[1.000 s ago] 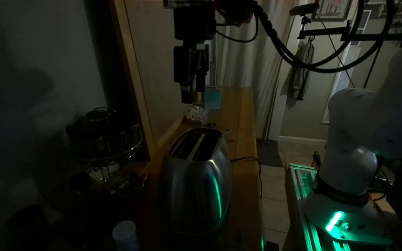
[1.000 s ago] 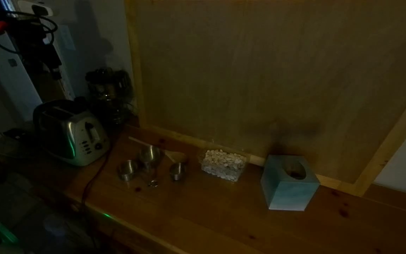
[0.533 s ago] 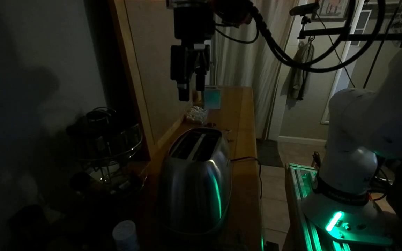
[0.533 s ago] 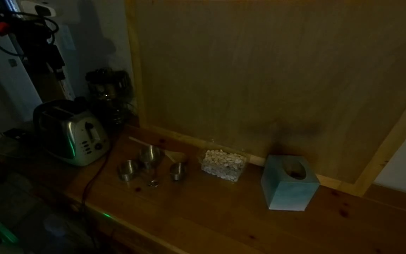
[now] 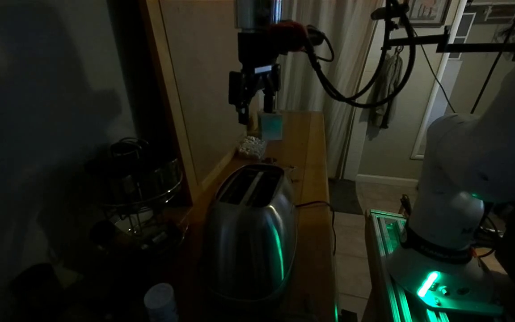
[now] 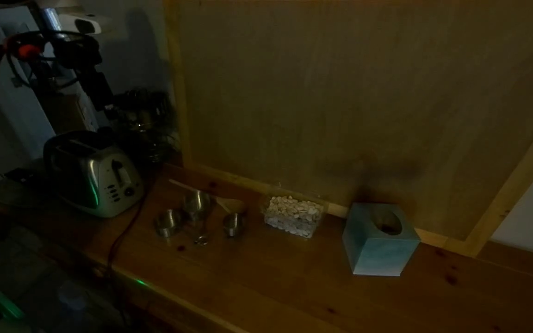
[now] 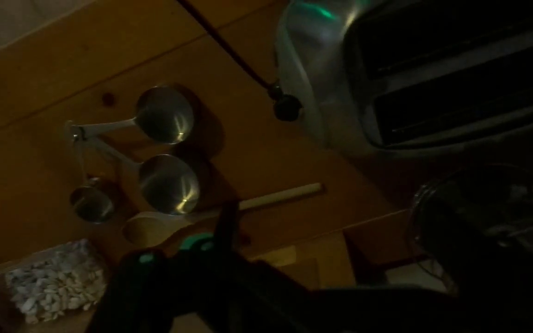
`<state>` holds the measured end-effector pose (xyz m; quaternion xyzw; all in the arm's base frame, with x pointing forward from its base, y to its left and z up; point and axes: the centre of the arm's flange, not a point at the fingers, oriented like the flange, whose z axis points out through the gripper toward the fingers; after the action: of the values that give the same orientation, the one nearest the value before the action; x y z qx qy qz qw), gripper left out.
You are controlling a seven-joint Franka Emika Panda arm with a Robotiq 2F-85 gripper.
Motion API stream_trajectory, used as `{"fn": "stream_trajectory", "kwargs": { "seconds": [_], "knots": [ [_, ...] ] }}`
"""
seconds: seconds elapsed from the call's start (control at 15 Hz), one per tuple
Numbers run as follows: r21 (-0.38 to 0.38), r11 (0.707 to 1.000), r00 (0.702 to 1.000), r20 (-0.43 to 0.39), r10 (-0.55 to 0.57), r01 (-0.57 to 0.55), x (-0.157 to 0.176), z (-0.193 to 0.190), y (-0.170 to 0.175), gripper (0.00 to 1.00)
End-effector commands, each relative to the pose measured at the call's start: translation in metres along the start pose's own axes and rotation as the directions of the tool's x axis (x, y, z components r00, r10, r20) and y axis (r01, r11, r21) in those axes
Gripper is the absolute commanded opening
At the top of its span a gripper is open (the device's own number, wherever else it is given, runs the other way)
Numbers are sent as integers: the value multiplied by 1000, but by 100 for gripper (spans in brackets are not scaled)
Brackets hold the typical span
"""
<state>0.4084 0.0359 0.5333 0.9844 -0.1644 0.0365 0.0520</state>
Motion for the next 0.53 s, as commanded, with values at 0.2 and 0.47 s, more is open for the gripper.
{"fn": "stream_trajectory", "kwargs": {
  "seconds": [0.2,0.47],
  "knots": [
    [-102,994,998,60,-31,37,-2,25,21,100],
    [-101,994,998,59,-36,42,-3,24,19,100]
  ]
}}
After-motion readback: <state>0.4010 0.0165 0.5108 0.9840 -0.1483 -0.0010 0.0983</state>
